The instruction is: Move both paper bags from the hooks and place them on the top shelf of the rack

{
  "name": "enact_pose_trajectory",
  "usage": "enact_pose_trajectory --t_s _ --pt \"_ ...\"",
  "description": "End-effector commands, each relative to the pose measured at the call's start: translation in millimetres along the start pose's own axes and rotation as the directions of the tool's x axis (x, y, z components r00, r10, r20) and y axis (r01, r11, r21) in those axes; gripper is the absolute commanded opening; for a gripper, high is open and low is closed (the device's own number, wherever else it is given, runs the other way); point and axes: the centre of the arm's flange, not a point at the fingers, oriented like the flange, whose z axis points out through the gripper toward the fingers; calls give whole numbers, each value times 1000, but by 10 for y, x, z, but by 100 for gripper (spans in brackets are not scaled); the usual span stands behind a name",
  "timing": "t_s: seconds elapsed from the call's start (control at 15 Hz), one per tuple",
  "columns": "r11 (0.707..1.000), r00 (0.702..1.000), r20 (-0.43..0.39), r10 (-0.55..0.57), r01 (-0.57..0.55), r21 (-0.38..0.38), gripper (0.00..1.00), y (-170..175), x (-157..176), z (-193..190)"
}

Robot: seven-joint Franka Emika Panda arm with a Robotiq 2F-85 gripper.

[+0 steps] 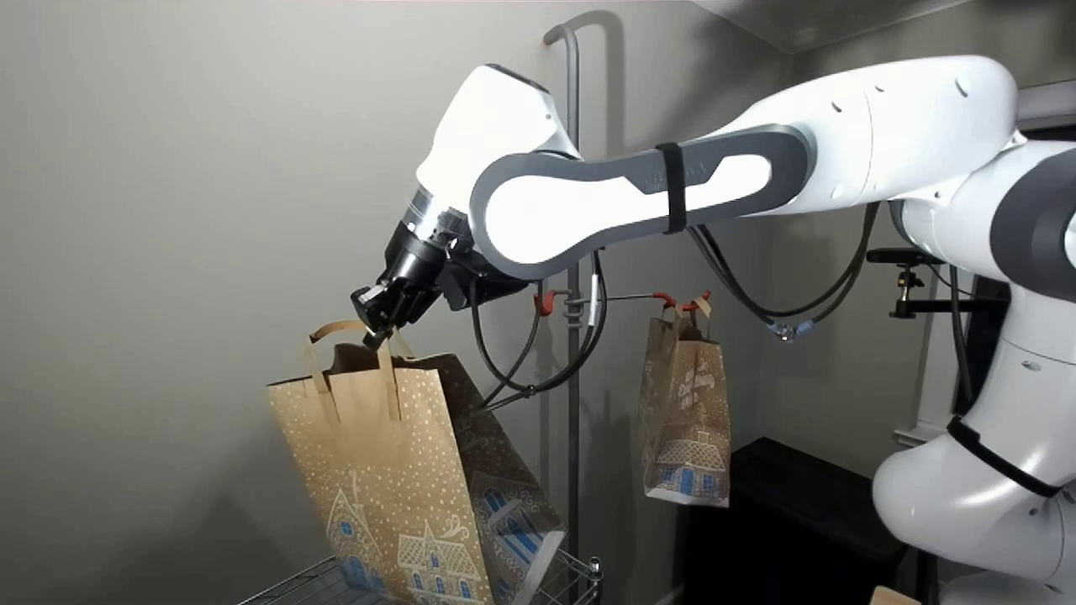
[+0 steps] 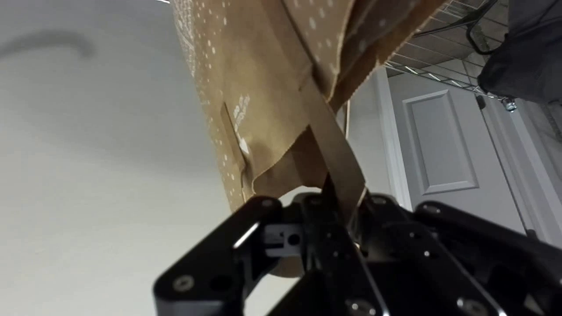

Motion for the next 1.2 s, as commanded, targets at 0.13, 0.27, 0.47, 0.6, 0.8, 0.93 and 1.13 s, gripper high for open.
enact_pose_trajectory --t_s 0.13,0.27,0.47,0.6,0.8,0.93,1.13 --pt "1000 999 -43 10 -11 -20 4 -120 503 739" --pt "1000 999 -47 16 -17 -26 4 -134 543 929" --pt "1000 998 -57 6 -8 -21 4 -208 626 1127" --pt "1000 997 -73 -11 10 -14 4 -278 695 1184" --pt "999 994 -102 -33 32 -13 4 -354 783 1185" --pt "999 991 -126 -44 43 -10 4 -373 853 1139" --pt "995 984 -150 -92 84 -59 4 -361 946 962"
